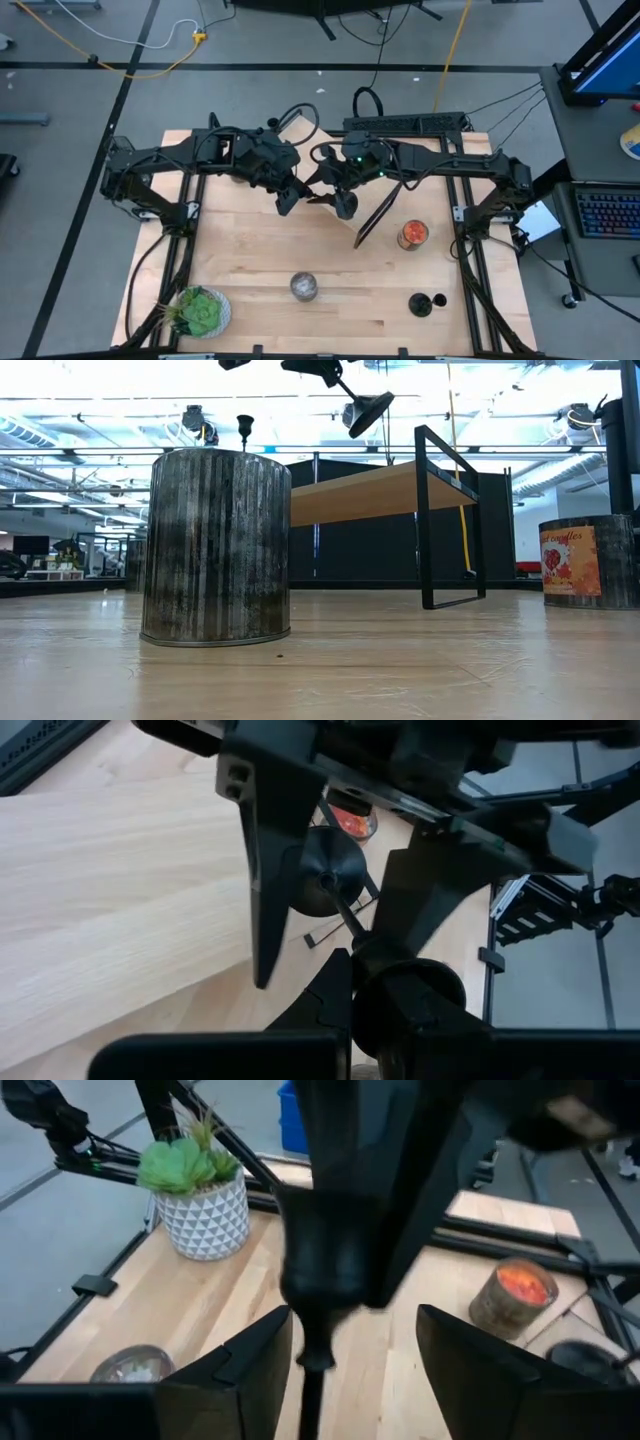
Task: Pick & Place candle stick holders
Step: Align the left black candle holder with the other black candle holder on the shelf
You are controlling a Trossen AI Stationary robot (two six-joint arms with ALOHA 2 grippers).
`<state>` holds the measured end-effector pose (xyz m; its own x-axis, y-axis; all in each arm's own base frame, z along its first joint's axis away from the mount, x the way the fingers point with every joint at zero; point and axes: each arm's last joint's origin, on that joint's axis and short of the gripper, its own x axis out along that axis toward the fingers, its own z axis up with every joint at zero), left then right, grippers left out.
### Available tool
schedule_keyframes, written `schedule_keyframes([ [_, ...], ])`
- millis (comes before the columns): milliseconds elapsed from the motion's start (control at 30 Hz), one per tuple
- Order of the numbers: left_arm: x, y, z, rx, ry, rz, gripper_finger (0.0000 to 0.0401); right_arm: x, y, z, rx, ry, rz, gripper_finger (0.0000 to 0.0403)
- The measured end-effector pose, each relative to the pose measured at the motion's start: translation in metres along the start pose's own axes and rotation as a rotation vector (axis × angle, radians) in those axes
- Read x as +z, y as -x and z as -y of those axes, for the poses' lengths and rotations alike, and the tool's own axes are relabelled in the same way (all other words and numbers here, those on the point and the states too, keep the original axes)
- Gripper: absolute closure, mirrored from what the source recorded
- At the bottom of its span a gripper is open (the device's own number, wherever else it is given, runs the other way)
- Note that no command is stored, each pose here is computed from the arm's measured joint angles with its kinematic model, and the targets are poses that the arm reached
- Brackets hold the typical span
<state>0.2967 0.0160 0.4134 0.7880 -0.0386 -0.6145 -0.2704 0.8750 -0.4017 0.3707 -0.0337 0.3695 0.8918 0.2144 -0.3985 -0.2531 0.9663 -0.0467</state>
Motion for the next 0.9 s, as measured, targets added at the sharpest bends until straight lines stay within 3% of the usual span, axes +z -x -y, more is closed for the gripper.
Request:
schedule_keyframes([
  [467,0.0006,0.0000,0.0003,-0.004,-0.010,0.006,0.0389,0.0028,0.0006,-0.0003,0.020,-0.020,0.025,0.0240],
  [900,0.0033,0.0006,0.0023,-0.031,-0.021,0.029,0.0389,0.0028,0.0004,-0.0014,0.050,-0.015,0.029,0.0356],
])
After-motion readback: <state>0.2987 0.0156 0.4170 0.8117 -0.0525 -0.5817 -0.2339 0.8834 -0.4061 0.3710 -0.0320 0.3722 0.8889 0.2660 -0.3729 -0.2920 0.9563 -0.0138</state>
